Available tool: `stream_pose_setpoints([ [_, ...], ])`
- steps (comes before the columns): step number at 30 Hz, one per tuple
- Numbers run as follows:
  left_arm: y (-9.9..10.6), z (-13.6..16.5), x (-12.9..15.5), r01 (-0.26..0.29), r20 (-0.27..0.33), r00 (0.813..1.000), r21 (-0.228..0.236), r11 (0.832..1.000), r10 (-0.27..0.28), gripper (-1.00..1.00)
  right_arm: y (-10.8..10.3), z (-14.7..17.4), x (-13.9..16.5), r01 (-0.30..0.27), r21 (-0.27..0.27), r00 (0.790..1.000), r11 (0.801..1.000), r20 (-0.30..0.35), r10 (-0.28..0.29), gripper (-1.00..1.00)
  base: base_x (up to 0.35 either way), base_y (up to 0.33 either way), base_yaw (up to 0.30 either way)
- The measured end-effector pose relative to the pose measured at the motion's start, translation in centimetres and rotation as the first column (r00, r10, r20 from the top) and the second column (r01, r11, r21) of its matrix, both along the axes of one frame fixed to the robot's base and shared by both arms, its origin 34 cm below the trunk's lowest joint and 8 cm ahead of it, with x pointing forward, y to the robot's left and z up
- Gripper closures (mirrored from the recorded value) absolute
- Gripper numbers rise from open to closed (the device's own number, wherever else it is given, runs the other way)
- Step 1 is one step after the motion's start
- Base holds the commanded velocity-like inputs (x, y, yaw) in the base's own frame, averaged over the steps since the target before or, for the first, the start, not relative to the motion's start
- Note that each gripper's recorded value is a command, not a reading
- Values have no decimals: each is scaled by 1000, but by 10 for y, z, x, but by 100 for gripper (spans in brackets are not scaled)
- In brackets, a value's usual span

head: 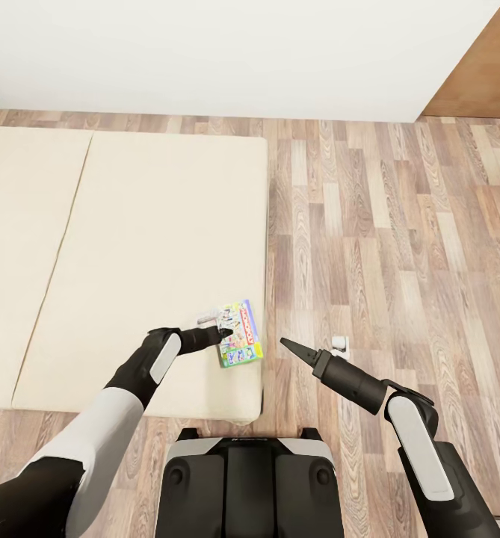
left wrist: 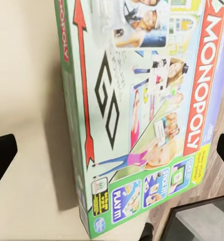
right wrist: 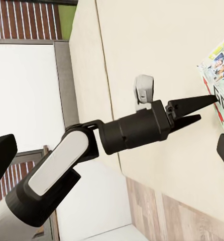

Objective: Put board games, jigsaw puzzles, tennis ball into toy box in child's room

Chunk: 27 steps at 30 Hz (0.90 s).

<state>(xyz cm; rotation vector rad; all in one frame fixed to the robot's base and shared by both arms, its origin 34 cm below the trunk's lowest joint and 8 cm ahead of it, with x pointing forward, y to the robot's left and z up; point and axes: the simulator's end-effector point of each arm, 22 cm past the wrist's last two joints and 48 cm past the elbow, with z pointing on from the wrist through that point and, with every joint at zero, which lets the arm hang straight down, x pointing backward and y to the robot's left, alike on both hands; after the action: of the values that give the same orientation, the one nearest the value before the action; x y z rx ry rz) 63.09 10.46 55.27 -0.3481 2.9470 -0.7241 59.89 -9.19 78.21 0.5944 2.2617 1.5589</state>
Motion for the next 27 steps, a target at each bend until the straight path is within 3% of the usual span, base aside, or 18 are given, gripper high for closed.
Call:
stream_pose_setpoints([
  [15,-1,-12,-21,-5,-47,999,5,1000,5,-100,0,0,0,0,0,1000,1000,0,0,-100,0,0,0],
  [27,-3,-11,-13,-6,-2,1000,5,1000,6,-100,0,0,0,0,0,1000,1000,0,0,-100,0,0,0],
])
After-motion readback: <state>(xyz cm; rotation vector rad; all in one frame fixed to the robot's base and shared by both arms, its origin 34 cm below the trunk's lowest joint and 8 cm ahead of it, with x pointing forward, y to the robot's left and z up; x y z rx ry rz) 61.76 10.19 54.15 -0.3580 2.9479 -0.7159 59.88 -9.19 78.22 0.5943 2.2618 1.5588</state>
